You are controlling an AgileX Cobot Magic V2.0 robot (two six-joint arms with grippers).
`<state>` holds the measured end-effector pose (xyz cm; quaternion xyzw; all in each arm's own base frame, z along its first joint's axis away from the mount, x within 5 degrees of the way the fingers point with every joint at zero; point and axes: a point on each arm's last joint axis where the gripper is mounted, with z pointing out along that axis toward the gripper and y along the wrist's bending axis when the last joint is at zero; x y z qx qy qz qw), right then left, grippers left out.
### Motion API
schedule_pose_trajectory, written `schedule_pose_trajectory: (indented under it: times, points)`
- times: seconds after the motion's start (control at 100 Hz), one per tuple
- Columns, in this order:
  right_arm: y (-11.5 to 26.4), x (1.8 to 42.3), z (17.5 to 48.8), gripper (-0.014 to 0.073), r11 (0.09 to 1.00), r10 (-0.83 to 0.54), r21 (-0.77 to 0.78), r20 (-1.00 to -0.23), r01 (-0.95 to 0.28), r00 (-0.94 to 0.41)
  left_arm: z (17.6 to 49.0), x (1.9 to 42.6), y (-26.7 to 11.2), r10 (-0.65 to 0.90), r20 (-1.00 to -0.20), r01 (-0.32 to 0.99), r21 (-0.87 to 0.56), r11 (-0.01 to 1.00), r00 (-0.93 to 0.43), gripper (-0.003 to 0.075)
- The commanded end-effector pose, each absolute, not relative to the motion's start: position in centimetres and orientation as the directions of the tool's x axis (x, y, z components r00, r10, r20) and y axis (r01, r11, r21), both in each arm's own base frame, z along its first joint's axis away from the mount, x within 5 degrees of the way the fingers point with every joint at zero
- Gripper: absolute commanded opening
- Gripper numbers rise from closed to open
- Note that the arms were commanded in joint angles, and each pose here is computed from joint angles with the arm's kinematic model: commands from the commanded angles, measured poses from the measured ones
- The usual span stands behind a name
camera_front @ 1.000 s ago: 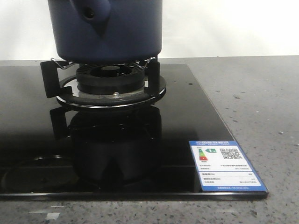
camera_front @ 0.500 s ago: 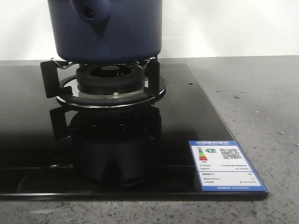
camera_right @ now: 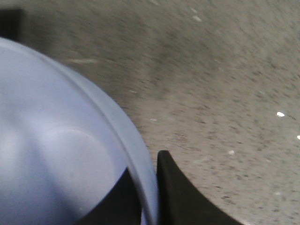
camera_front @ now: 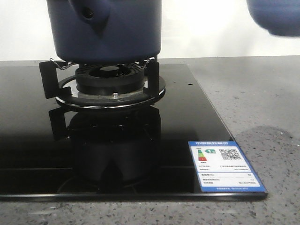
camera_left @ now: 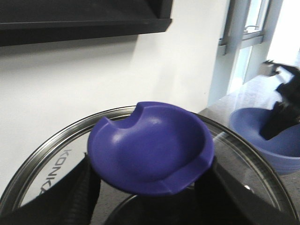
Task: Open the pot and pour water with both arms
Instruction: 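Carry the bowl with the right gripper back over the counter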
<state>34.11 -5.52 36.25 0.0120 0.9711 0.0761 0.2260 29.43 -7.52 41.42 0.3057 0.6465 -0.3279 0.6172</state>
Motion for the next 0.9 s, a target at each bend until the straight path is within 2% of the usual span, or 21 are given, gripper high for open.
schedule_pose_trajectory:
  times: [0.0, 0.54, 0.89]
  points:
    - [-5.7, 33.1, 37.3, -0.0043, 0.99, 0.046, 0.14, -0.409, -0.013, -0.911, 44.4, 28.0, -8.5, -0.108, -0.994, 0.824, -0.042, 0.565, 0.023, 0.0315]
    - [-6.1, 33.8, 32.2, -0.0043, 0.99, 0.088, 0.135, -0.411, 0.035, -0.908, 44.2, 28.2, -8.9, -0.105, -0.994, 0.823, -0.046, 0.565, 0.016, 0.0315]
    - [-6.2, 34.1, 31.4, -0.0043, 0.991, 0.099, 0.129, -0.441, 0.046, -0.892, 44.2, 28.2, -8.9, -0.105, -0.994, 0.821, -0.047, 0.568, 0.016, 0.0315]
